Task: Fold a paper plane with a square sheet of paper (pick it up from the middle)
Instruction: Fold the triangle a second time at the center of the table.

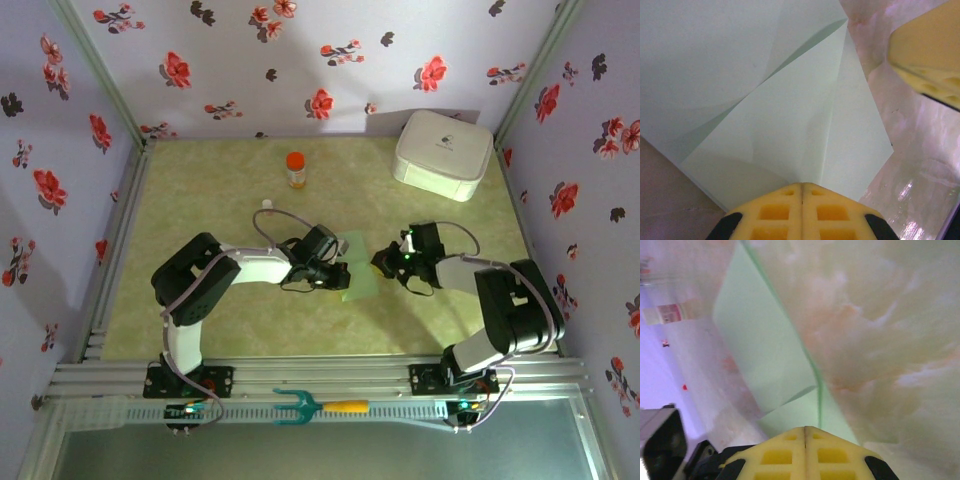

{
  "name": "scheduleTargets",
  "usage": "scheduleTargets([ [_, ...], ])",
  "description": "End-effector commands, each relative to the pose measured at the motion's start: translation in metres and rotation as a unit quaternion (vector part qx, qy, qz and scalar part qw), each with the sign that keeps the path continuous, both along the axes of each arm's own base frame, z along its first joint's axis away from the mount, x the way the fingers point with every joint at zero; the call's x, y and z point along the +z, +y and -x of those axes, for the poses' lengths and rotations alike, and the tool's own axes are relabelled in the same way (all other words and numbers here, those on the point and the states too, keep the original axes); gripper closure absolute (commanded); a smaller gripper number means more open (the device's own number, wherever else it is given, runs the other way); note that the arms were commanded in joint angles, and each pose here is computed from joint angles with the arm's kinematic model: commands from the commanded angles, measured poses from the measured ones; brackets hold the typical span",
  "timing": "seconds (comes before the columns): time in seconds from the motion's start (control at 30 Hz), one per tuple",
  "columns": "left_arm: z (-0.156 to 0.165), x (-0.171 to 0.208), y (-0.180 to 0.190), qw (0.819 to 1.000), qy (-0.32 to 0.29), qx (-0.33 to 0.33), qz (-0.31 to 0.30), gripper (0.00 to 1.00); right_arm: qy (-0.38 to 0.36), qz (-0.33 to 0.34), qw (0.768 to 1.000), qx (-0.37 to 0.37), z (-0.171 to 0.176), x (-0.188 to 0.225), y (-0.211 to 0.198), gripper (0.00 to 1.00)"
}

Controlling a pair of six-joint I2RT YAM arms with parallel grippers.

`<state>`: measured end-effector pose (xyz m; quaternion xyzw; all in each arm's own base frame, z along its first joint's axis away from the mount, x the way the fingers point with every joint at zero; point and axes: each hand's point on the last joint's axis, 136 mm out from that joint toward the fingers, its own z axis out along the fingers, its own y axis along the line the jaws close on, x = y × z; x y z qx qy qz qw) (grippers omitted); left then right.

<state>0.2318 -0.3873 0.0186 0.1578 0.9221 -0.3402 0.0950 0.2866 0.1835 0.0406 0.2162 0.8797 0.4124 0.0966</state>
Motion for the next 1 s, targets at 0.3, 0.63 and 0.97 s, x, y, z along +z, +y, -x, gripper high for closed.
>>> scheduleTargets([
  [0.3,0.013,-0.033,0.029,0.997,0.036,0.014,-0.069,1.0,0.017,0.002,0.998,0.064,0.013,-0.018,0.042,1.0],
  [0.63,0.016,-0.037,0.031,0.996,0.041,0.013,-0.076,1.0,0.043,0.043,0.998,0.017,-0.003,-0.044,0.007,1.0],
  [0.97,0.021,-0.039,0.035,0.996,0.043,-0.003,-0.082,1.0,0.007,0.016,1.0,0.007,-0.014,-0.007,0.002,1.0],
])
